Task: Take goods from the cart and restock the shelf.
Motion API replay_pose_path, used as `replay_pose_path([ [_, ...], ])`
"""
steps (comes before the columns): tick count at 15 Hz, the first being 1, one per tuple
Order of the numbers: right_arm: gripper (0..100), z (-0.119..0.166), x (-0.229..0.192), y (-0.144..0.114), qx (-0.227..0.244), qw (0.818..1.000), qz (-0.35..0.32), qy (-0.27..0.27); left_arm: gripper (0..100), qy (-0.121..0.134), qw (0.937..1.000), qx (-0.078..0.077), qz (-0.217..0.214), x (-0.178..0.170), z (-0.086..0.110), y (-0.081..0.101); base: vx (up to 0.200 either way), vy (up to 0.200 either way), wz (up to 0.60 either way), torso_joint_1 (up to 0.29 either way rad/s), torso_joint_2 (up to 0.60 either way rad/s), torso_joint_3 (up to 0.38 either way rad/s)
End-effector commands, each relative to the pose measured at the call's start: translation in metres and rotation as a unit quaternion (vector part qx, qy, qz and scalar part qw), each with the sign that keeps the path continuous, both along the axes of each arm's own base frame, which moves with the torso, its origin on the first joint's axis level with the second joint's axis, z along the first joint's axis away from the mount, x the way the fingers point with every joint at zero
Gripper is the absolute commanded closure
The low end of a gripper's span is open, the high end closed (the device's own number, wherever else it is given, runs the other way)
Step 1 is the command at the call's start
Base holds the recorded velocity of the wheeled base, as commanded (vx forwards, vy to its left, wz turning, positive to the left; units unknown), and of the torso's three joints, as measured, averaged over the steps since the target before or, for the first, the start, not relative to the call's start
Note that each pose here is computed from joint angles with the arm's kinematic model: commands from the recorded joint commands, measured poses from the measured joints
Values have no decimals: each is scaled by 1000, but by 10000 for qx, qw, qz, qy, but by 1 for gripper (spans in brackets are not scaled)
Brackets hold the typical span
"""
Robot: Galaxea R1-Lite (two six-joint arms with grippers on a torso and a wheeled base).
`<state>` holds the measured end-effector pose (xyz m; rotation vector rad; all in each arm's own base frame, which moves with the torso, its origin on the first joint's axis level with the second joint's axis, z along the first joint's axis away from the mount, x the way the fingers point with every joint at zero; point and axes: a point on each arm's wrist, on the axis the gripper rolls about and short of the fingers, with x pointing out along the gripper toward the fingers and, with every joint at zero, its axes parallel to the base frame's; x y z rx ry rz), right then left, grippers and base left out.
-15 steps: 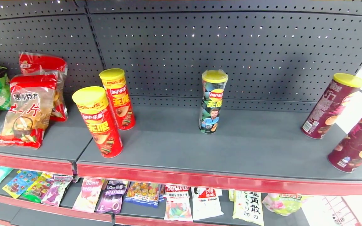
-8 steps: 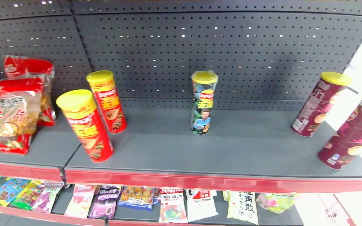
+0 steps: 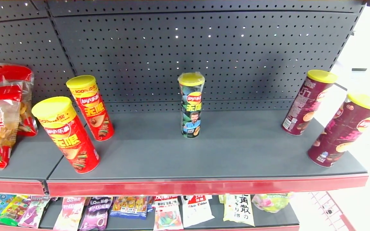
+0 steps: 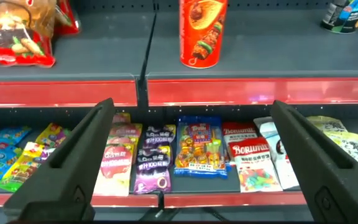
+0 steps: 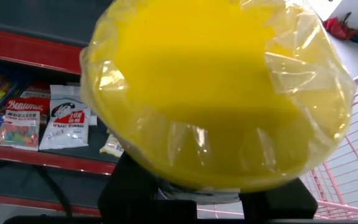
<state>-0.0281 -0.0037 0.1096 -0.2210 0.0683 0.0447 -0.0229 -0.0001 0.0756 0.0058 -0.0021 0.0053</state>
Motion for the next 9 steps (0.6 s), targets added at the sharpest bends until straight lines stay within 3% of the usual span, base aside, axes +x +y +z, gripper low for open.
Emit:
replay_pose_path([
  [1, 100, -1, 0, 0, -3, 10000, 7, 20, 0, 3, 10000, 2, 4, 0, 0, 0, 200, 0, 0, -2, -2, 2],
  [3, 100, -1, 0, 0, -2, 10000, 22, 20, 0, 3, 10000, 2, 4, 0, 0, 0, 200, 0, 0, -7, 5, 7],
  [9, 100, -1, 0, 0, 8, 10000, 75, 36, 0, 3, 10000, -29, 12, 0, 0, 0, 0, 0, 0, 0, 0, 0],
])
